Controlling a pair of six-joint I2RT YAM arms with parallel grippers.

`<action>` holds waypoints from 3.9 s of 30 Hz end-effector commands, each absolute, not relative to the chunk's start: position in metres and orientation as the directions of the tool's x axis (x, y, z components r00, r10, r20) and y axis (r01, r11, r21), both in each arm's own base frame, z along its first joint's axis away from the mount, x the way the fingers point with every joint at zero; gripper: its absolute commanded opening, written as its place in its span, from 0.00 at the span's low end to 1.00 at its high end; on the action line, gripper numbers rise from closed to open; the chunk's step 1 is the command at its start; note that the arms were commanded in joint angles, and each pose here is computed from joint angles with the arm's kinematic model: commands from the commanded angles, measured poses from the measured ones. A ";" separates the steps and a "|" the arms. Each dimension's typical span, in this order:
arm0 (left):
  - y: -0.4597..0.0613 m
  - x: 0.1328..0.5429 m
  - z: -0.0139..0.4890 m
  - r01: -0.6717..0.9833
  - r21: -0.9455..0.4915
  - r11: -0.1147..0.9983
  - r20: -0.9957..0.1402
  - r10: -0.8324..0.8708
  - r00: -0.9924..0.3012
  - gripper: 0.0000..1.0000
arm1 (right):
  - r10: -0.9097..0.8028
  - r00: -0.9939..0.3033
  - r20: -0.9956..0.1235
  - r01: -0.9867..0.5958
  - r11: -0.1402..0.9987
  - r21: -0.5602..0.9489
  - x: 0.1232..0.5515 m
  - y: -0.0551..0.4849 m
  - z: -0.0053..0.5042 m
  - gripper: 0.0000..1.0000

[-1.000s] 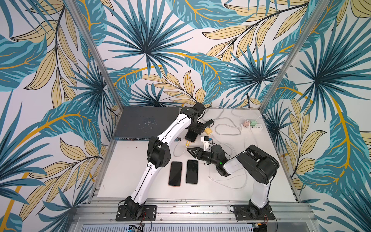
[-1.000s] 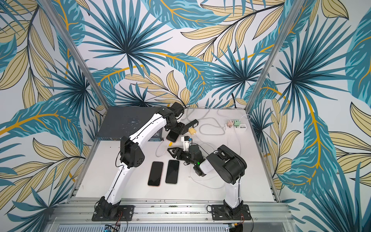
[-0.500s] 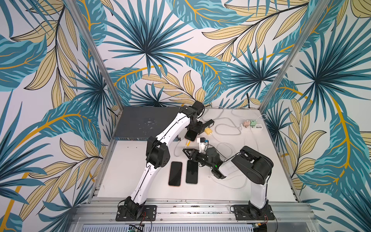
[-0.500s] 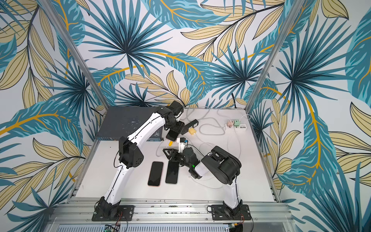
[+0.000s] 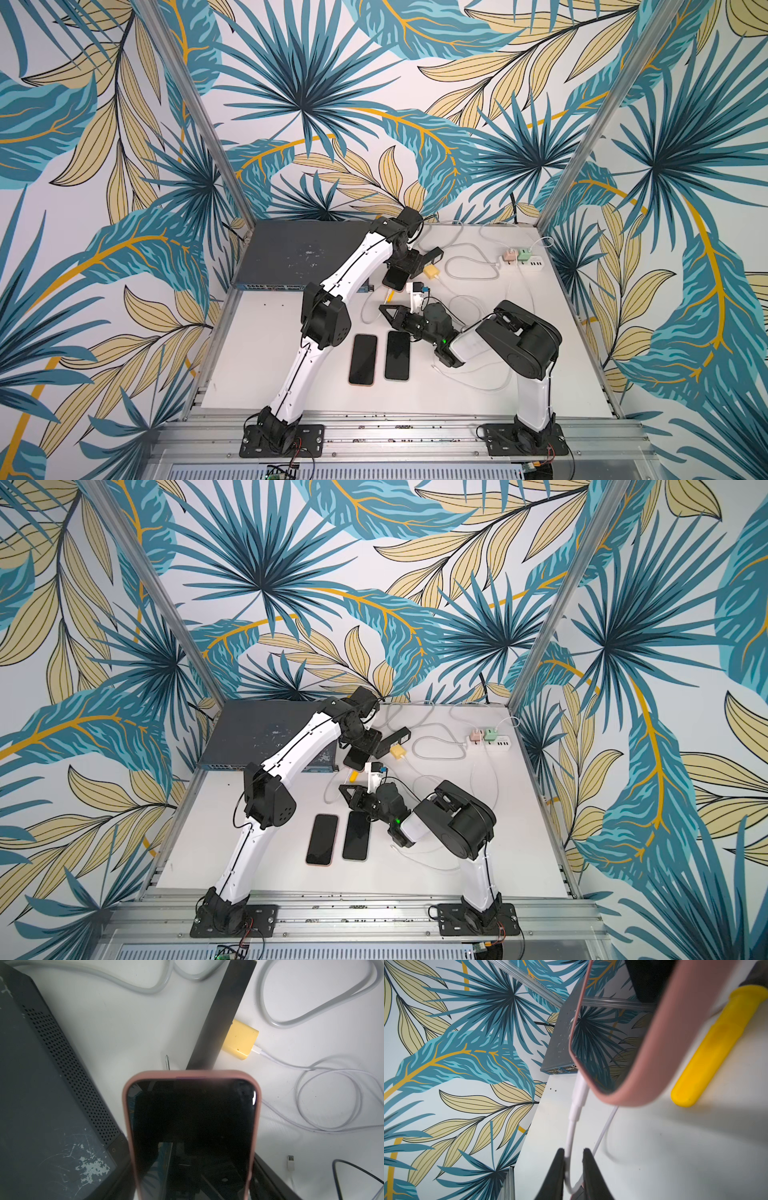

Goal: Unplug the charging cable from the phone
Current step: Remove the charging cable from the phone, then place the phone at the center of the board.

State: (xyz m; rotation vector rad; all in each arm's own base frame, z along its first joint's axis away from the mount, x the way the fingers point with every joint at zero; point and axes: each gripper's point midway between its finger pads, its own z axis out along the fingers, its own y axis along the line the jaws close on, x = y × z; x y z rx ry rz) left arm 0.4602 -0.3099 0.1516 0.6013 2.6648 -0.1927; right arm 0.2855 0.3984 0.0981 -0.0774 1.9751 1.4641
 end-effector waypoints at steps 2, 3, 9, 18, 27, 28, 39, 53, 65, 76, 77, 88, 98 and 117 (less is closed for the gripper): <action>-0.310 0.464 0.191 0.432 -0.057 0.900 -0.496 0.350 -0.795 0.55 | 0.299 -0.786 -0.540 -0.427 0.369 0.826 0.281 0.403 0.091 0.07; -0.310 0.465 0.191 0.431 -0.055 0.901 -0.496 0.350 -0.794 0.55 | 0.290 -0.791 -0.540 -0.428 0.369 0.825 0.279 0.402 0.089 0.07; -0.310 0.467 0.188 0.425 -0.049 0.904 -0.495 0.347 -0.796 0.55 | 0.248 -0.807 -0.536 -0.437 0.361 0.824 0.262 0.395 0.084 0.01; -0.309 0.470 0.186 0.413 -0.042 0.910 -0.498 0.340 -0.798 0.54 | 0.183 -0.814 -0.551 -0.479 0.326 0.815 0.243 0.398 0.087 0.00; -0.314 0.473 0.186 0.394 -0.063 0.917 -0.508 0.311 -0.804 0.51 | 0.118 -0.825 -0.553 -0.488 0.344 0.802 0.242 0.412 0.078 0.00; -0.315 0.472 0.186 0.396 -0.064 0.916 -0.510 0.311 -0.802 0.51 | 0.116 -0.825 -0.553 -0.489 0.341 0.802 0.242 0.413 0.078 0.00; -0.293 0.482 0.199 0.348 0.008 0.937 -0.540 0.297 -0.788 0.52 | 0.249 -0.790 -0.560 -0.428 0.431 0.795 0.248 0.371 0.083 0.00; -0.253 0.461 0.202 0.322 0.066 0.944 -0.487 0.312 -0.816 0.54 | 0.594 -0.701 -0.394 -0.150 0.418 0.896 0.283 0.265 0.079 0.00; -0.188 0.379 0.154 0.225 0.152 0.962 -0.320 0.263 -0.910 0.54 | 0.627 -0.649 -0.431 -0.079 0.507 0.858 0.331 0.218 0.077 0.02; -0.145 0.315 0.093 0.093 0.210 0.973 -0.126 0.122 -0.985 0.55 | 0.619 -0.634 -0.463 -0.084 0.540 0.837 0.363 0.200 0.079 0.07; -0.142 0.311 0.090 0.085 0.217 0.972 -0.114 0.111 -0.987 0.55 | 0.618 -0.638 -0.460 -0.083 0.538 0.839 0.363 0.199 0.078 0.07; -0.098 0.274 0.062 0.003 0.282 0.960 -0.055 0.019 -0.998 0.56 | 0.599 -0.657 -0.457 -0.105 0.528 0.843 0.365 0.196 0.074 0.07; -0.103 0.268 0.036 0.031 0.258 0.966 -0.011 0.035 -0.999 0.58 | 0.599 -0.661 -0.453 -0.104 0.525 0.845 0.369 0.197 0.073 0.08; -0.096 0.252 0.018 0.052 0.281 0.958 0.059 0.037 -0.998 0.80 | 0.604 -0.659 -0.448 -0.090 0.528 0.845 0.369 0.196 0.071 0.14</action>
